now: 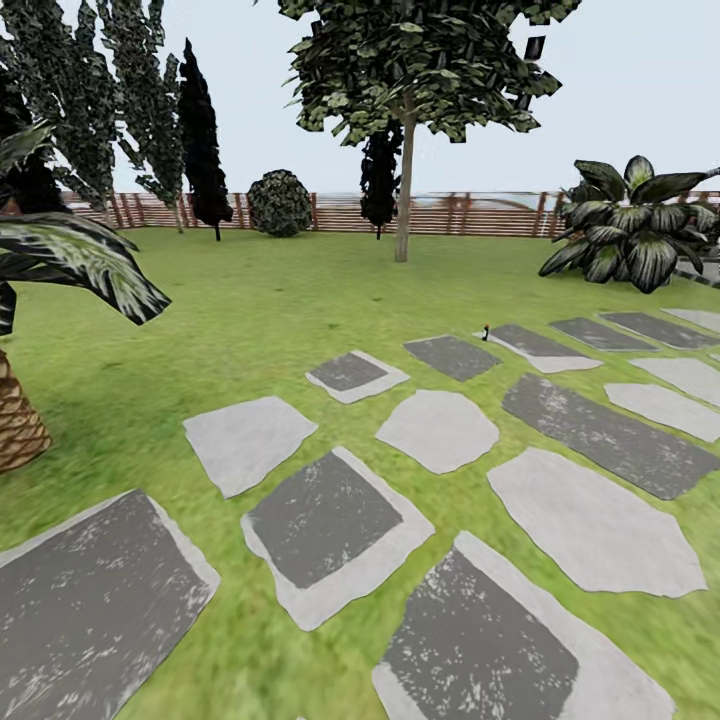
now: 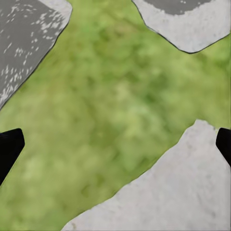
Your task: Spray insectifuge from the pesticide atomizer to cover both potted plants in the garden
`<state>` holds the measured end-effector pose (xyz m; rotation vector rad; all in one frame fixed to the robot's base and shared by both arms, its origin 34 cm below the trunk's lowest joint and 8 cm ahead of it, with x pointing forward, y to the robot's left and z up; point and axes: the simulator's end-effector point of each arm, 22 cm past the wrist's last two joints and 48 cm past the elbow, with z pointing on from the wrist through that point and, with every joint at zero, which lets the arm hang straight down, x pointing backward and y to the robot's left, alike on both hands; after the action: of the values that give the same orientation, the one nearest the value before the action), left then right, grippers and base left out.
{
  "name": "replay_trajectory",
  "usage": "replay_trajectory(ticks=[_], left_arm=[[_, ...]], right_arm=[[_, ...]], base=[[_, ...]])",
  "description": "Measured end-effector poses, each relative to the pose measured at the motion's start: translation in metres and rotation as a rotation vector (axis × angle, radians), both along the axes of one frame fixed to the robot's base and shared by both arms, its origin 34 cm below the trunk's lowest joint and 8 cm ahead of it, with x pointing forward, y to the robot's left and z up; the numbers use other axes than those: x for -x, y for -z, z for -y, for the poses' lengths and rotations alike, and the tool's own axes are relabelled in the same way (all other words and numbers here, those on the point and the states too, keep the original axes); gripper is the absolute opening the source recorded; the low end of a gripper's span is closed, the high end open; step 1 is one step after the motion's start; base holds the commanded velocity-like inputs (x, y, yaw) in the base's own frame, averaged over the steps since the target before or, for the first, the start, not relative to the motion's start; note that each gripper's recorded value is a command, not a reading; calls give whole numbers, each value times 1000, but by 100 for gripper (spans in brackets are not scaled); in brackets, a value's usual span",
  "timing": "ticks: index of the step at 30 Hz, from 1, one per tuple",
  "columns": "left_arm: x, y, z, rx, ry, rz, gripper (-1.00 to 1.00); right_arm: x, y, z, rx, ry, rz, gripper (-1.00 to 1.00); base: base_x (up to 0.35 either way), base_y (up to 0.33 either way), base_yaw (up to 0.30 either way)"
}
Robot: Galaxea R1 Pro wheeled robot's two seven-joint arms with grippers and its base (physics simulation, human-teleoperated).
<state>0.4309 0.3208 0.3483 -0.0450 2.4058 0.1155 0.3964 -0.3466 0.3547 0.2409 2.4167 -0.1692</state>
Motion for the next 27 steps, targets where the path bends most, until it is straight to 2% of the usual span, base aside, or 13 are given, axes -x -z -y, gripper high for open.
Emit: replay_trajectory(ticks=[12, 23, 27], left_arm=[[0, 0, 0, 0, 0, 0, 100], [0, 0, 0, 0, 0, 0, 100], [0, 0, 0, 0, 0, 0, 100]], right_arm=[[0, 1, -3, 0, -9, -1, 100], [0, 0, -2, -1, -2, 0, 100], [0, 0, -1, -3, -1, 1, 100]], base=[[330, -1, -1], [330, -77, -1], [330, -82, -159]])
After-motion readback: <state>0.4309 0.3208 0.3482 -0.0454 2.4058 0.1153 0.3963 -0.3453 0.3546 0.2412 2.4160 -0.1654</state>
